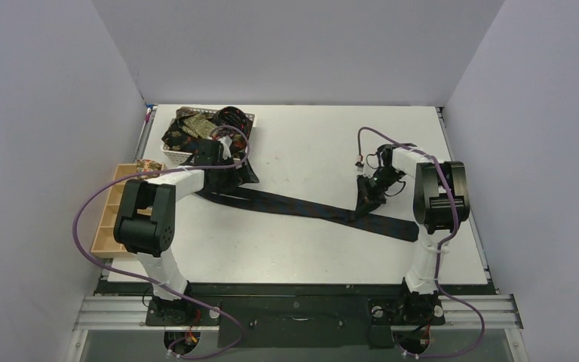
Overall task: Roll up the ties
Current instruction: Flatten out the tie at the center of the board.
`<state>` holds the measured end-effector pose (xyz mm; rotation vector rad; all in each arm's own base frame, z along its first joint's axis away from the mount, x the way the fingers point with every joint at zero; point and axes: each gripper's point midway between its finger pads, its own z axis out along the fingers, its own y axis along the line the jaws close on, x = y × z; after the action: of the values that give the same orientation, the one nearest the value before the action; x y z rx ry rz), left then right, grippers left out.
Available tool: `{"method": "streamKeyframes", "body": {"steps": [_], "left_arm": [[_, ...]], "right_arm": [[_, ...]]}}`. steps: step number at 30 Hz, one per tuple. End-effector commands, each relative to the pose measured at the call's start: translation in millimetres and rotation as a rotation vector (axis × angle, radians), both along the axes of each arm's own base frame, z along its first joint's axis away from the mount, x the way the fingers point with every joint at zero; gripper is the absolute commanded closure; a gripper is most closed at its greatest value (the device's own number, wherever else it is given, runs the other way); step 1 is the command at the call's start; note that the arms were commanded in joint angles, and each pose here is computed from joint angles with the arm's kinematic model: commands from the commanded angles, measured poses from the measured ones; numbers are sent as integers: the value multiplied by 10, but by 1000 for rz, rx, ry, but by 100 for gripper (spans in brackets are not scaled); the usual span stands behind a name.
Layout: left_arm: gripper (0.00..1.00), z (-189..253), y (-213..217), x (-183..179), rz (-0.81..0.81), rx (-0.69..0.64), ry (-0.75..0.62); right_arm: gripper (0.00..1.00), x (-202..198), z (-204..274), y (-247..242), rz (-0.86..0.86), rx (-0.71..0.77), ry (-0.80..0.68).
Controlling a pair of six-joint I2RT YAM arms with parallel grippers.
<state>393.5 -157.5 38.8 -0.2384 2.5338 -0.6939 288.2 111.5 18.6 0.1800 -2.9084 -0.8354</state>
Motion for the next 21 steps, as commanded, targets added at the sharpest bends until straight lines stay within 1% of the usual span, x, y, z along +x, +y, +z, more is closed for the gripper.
{"method": "streamKeyframes", "body": {"steps": [1, 9, 16, 19, 21], "left_arm": [[4, -204, 378, 4, 113, 87, 55], [4, -169, 472, -40, 130, 124, 37], [4, -153, 501, -38, 135, 134, 40], [4, -134, 474, -36, 124, 122, 33], [3, -52, 413, 2, 103, 95, 2]], "right_arm": [[100, 82, 254, -310, 1, -57, -69], [100, -45, 377, -606, -8, -87, -46], [100, -248, 366, -999, 25, -203, -10], [100, -259, 320, -1098, 22, -223, -4], [100, -216, 228, -1096, 24, -231, -7]]}}
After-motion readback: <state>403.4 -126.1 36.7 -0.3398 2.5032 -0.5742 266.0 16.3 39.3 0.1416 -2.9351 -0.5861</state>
